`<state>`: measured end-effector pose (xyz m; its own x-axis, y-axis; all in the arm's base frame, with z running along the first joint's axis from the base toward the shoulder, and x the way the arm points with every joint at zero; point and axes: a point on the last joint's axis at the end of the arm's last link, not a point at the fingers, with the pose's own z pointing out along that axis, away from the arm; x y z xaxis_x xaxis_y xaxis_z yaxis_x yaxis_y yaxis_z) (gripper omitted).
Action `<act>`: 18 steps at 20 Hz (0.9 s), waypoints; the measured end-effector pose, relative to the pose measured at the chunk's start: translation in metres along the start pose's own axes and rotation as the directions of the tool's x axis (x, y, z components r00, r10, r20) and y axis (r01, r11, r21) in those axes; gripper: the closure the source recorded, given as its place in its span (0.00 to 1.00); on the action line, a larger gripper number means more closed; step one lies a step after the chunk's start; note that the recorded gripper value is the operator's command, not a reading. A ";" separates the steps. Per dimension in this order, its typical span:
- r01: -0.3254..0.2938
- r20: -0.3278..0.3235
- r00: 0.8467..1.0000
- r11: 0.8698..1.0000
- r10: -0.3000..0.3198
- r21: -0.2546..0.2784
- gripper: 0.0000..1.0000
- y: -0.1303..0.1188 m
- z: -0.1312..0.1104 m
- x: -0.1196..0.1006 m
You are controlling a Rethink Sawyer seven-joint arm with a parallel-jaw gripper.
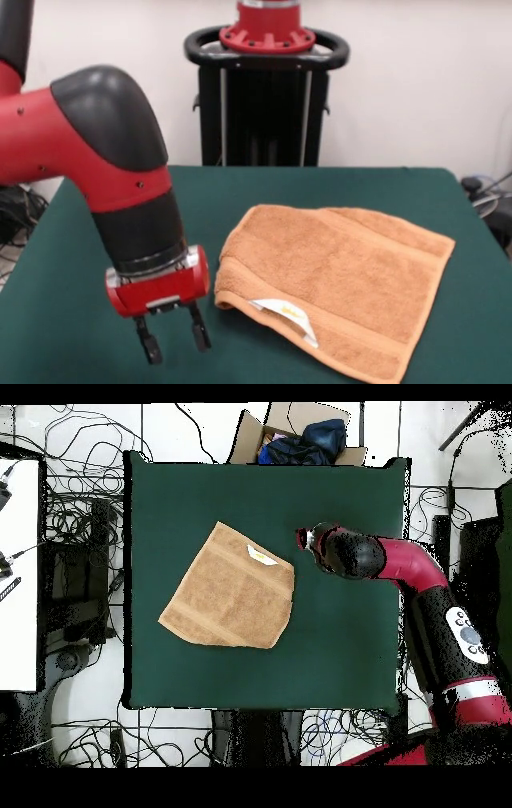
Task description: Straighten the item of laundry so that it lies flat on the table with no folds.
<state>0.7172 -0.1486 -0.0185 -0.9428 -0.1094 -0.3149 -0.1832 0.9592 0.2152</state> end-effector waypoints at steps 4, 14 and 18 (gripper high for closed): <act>-0.040 -0.006 0.999 0.999 0.040 -0.036 0.00 0.003 0.017 0.007; -0.100 -0.022 0.995 0.991 0.098 -0.092 0.00 0.010 0.040 0.017; -0.107 -0.042 0.994 0.990 0.104 -0.093 0.00 0.008 0.041 0.012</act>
<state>0.7157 -0.1313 -0.0586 -0.9676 -0.0200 -0.2519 -0.1061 0.9369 0.3330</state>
